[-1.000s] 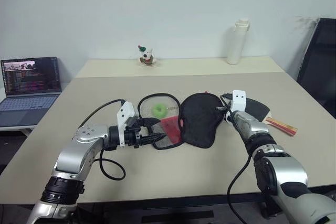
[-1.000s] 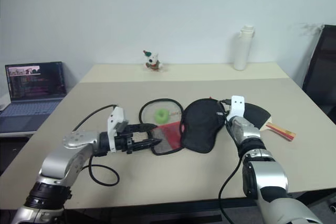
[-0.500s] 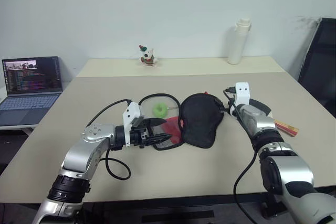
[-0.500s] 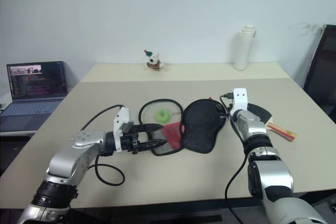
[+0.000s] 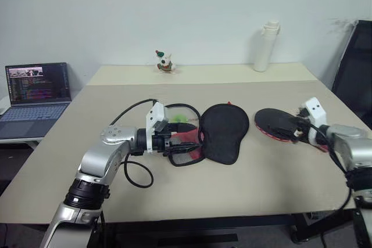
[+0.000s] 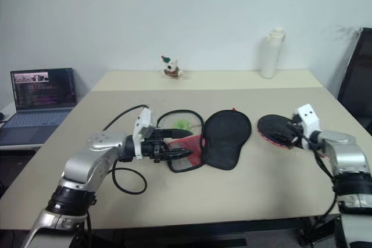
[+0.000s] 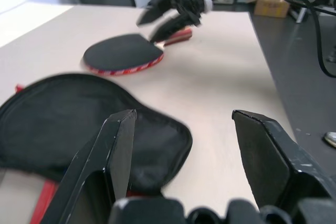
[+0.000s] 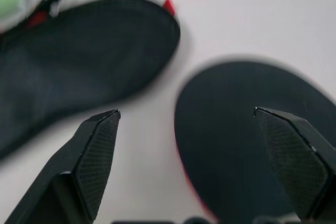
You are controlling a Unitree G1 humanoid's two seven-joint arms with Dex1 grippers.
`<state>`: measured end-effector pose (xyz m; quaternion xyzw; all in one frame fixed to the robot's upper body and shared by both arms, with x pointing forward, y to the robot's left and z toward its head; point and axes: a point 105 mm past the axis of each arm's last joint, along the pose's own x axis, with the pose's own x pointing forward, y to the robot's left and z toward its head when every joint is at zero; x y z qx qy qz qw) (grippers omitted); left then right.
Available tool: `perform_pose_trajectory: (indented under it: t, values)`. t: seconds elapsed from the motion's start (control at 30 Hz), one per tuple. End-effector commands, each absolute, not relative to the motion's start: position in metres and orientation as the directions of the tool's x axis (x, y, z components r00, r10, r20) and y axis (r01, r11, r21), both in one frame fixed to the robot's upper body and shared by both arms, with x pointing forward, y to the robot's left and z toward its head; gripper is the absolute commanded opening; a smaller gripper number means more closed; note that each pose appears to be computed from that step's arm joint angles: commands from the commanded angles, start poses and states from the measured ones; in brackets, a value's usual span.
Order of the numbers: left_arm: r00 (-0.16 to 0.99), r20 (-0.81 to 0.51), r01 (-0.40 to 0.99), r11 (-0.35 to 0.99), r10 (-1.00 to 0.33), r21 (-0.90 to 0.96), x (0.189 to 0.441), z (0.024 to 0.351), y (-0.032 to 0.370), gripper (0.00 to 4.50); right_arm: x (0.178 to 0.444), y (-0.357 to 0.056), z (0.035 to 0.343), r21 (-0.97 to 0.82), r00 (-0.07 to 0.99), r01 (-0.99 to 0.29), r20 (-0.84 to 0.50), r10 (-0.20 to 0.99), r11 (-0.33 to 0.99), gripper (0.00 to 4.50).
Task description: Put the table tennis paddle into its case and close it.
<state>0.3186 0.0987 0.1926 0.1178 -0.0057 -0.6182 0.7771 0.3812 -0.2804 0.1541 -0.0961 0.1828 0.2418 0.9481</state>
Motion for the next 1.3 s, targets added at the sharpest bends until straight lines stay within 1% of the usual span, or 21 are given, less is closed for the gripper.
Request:
perform_pose_trajectory:
  t: [0.03, 0.1, 0.2, 0.33, 0.53, 0.6, 0.77, 0.87, 0.97, 1.13, 1.17, 1.3]
  values:
    - [0.208, -0.134, 0.959, 0.175, -0.969, 0.223, 0.318, 0.198, 0.094, 3.2, 0.379, -0.316, 0.159, -0.117, 0.848, -0.404, -0.419, 0.324, 0.907, 4.46]
    - [0.2, -0.136, 0.96, 0.167, -0.97, 0.223, 0.319, 0.197, 0.092, 3.2, 0.38, -0.33, 0.153, -0.13, 0.846, -0.365, -0.46, 0.27, 0.922, 4.46]
    - [0.192, -0.141, 0.961, 0.157, -0.971, 0.228, 0.32, 0.196, 0.091, 3.2, 0.386, -0.34, 0.148, -0.148, 0.843, -0.325, -0.492, 0.215, 0.934, 4.46]
    - [0.185, -0.146, 0.961, 0.148, -0.972, 0.234, 0.32, 0.196, 0.09, 3.2, 0.388, -0.349, 0.135, -0.196, 0.817, -0.301, -0.558, 0.146, 0.933, 4.46]
    - [0.198, -0.151, 0.957, 0.158, -0.968, 0.241, 0.319, 0.196, 0.094, 3.2, 0.384, -0.362, 0.114, -0.274, 0.789, -0.267, -0.612, 0.047, 0.924, 4.46]
    - [0.206, -0.156, 0.956, 0.165, -0.966, 0.242, 0.319, 0.195, 0.096, 3.2, 0.381, -0.364, 0.107, -0.266, 0.776, -0.257, -0.63, 0.034, 0.929, 4.46]
    - [0.219, -0.167, 0.953, 0.174, -0.961, 0.247, 0.318, 0.194, 0.101, 3.2, 0.373, -0.363, 0.096, -0.204, 0.735, -0.265, -0.675, 0.061, 0.942, 4.46]
    - [0.225, -0.17, 0.951, 0.178, -0.96, 0.252, 0.319, 0.195, 0.103, 3.2, 0.371, -0.361, 0.097, -0.162, 0.722, -0.284, -0.685, 0.1, 0.945, 3.89]
    - [0.23, -0.171, 0.949, 0.182, -0.958, 0.257, 0.32, 0.195, 0.104, 3.2, 0.37, -0.356, 0.104, -0.099, 0.708, -0.313, -0.687, 0.162, 0.944, 2.98]
    - [0.231, -0.17, 0.948, 0.182, -0.958, 0.261, 0.321, 0.194, 0.104, 3.2, 0.371, -0.354, 0.121, -0.051, 0.713, -0.314, -0.672, 0.2, 0.948, 1.28]
    - [0.231, -0.169, 0.948, 0.182, -0.958, 0.261, 0.322, 0.194, 0.104, 3.2, 0.372, -0.354, 0.123, -0.05, 0.721, -0.304, -0.665, 0.195, 0.952, 1.22]
    - [0.231, -0.163, 0.947, 0.183, -0.959, 0.264, 0.322, 0.193, 0.103, 3.2, 0.379, -0.351, 0.136, -0.028, 0.771, -0.243, -0.612, 0.176, 0.97, 1.22]
